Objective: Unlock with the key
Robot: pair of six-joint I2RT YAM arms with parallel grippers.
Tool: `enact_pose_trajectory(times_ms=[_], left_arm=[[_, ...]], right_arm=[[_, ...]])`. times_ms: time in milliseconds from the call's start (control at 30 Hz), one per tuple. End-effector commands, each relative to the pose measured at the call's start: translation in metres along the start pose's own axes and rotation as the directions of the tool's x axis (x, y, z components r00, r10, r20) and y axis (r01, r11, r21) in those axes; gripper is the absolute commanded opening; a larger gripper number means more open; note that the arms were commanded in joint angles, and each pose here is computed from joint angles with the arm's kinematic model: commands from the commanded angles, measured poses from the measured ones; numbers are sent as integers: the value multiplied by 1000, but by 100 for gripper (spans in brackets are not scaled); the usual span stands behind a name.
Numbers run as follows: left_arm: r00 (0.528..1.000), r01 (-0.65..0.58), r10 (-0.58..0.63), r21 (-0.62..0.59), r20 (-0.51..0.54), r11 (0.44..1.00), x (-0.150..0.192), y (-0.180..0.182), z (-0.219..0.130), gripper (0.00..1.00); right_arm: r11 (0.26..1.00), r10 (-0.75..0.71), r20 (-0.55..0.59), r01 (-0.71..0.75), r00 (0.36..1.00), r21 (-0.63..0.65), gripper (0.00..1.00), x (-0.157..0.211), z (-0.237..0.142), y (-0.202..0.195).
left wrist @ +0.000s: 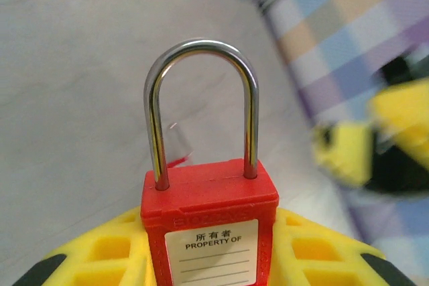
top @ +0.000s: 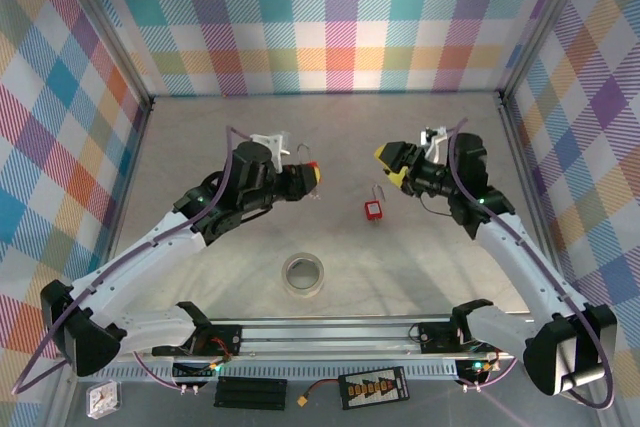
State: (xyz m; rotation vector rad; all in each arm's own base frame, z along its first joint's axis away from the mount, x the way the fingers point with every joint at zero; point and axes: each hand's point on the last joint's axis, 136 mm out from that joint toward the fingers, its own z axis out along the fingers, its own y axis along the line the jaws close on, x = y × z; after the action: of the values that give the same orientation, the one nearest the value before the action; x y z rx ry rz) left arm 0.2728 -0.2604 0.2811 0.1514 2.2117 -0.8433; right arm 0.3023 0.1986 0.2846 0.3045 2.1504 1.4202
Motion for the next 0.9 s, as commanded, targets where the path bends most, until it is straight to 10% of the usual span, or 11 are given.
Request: enact_pose_trajectory(times_ms=[0, 667, 867], left_arm=[[930, -307, 272, -117, -246, 945, 49, 26, -9, 0], [852, -461, 440, -8, -285, 887, 68, -6, 11, 0], [843, -474, 455, 3, -286, 881, 72, -12, 13, 0]], right_arm=[[966, -250, -172, 257, 953, 16, 64, 22, 5, -6], [922, -387, -417, 354, 822, -157, 49, 109, 71, 6], [938, -346, -428, 323, 835, -127, 30, 109, 79, -2]])
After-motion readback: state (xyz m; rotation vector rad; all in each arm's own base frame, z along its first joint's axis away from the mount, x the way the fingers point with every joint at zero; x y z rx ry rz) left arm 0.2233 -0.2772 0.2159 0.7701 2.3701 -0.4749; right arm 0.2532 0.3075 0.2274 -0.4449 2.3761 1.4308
